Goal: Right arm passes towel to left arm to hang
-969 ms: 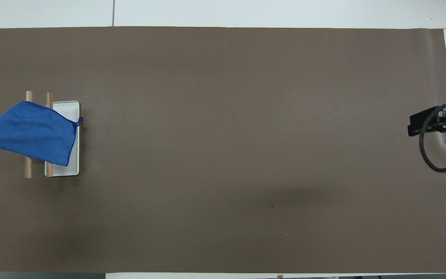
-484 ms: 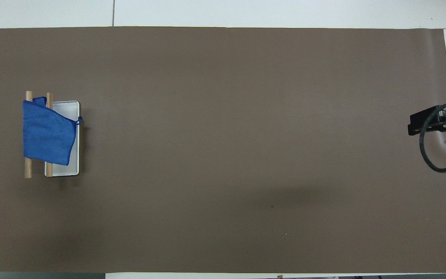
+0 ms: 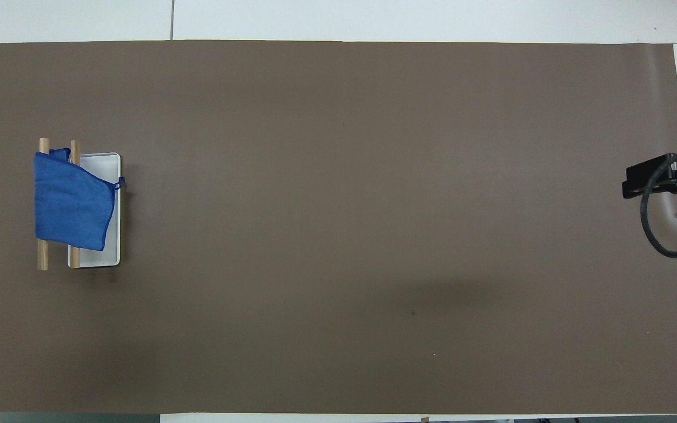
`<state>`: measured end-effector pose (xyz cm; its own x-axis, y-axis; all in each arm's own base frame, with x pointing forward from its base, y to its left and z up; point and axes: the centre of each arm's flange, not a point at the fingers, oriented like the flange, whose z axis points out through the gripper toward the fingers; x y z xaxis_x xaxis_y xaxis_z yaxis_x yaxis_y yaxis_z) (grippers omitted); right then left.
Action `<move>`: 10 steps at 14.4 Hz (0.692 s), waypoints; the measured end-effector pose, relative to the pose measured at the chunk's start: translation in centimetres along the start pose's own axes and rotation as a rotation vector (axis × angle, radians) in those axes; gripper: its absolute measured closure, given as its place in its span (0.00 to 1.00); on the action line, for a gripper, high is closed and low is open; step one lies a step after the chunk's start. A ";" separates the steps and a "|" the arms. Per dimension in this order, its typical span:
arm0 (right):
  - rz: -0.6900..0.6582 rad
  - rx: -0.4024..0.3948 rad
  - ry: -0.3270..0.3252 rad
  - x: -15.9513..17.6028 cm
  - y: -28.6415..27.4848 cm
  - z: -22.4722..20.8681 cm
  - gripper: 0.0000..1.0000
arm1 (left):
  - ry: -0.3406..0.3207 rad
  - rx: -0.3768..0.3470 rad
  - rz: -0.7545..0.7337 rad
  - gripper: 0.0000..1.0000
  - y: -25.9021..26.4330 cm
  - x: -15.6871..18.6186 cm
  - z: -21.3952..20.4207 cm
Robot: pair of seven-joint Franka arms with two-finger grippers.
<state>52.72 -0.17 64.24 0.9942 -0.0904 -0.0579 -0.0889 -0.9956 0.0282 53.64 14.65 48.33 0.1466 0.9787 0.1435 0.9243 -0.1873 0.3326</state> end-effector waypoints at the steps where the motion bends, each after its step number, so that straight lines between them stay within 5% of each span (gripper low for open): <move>1: 0.005 0.001 0.000 0.0 0.6 0.0 0.00 | -0.012 -0.002 0.089 0.00 1.3 -1.5 -0.7; 6: -0.018 0.001 0.000 0.1 0.7 0.0 0.00 | -0.077 -0.003 0.570 0.00 5.1 -9.3 -1.9; 10: -0.047 -0.001 0.008 0.1 -0.8 0.1 0.00 | -0.151 0.065 0.880 0.00 7.7 -10.3 -4.0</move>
<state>52.84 0.67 64.13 0.9977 -0.0434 -0.0516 -0.0420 -0.9988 0.0267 57.83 2.79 53.16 0.8525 0.4846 0.1957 0.4729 -0.8747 0.1062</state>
